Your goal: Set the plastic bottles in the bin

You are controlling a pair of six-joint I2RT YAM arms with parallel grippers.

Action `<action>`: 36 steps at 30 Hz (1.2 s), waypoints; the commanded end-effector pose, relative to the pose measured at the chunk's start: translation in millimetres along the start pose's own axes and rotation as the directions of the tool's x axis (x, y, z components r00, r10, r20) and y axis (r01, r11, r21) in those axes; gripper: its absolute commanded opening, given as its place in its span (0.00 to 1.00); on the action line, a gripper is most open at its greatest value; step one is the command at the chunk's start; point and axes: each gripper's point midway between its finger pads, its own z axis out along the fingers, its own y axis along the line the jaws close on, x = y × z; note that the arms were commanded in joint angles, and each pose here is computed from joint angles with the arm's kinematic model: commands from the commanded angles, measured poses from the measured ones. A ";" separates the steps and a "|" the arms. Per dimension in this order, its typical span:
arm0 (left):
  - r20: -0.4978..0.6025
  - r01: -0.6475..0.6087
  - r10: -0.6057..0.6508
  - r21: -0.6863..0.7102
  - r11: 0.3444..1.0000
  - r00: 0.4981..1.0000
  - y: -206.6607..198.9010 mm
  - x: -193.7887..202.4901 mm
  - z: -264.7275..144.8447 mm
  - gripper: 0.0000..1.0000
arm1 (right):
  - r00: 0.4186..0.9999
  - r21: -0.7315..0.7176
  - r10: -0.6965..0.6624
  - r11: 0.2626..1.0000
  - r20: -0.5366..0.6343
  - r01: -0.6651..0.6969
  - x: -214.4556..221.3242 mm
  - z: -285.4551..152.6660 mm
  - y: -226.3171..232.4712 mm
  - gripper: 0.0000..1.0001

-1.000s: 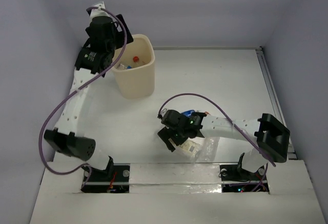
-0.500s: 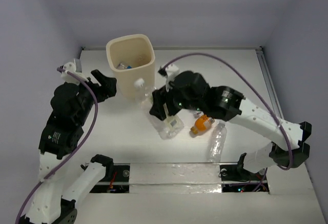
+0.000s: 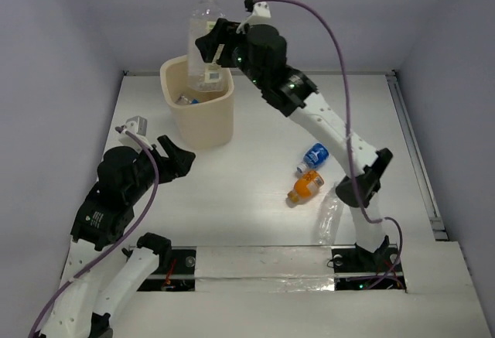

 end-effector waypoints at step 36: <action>-0.199 -0.224 0.317 0.386 0.895 0.927 -171.2 80.8 107.1 0.10 | 0.987 0.449 0.156 0.879 0.040 -0.157 59.2 -292.3 -173.2 0.00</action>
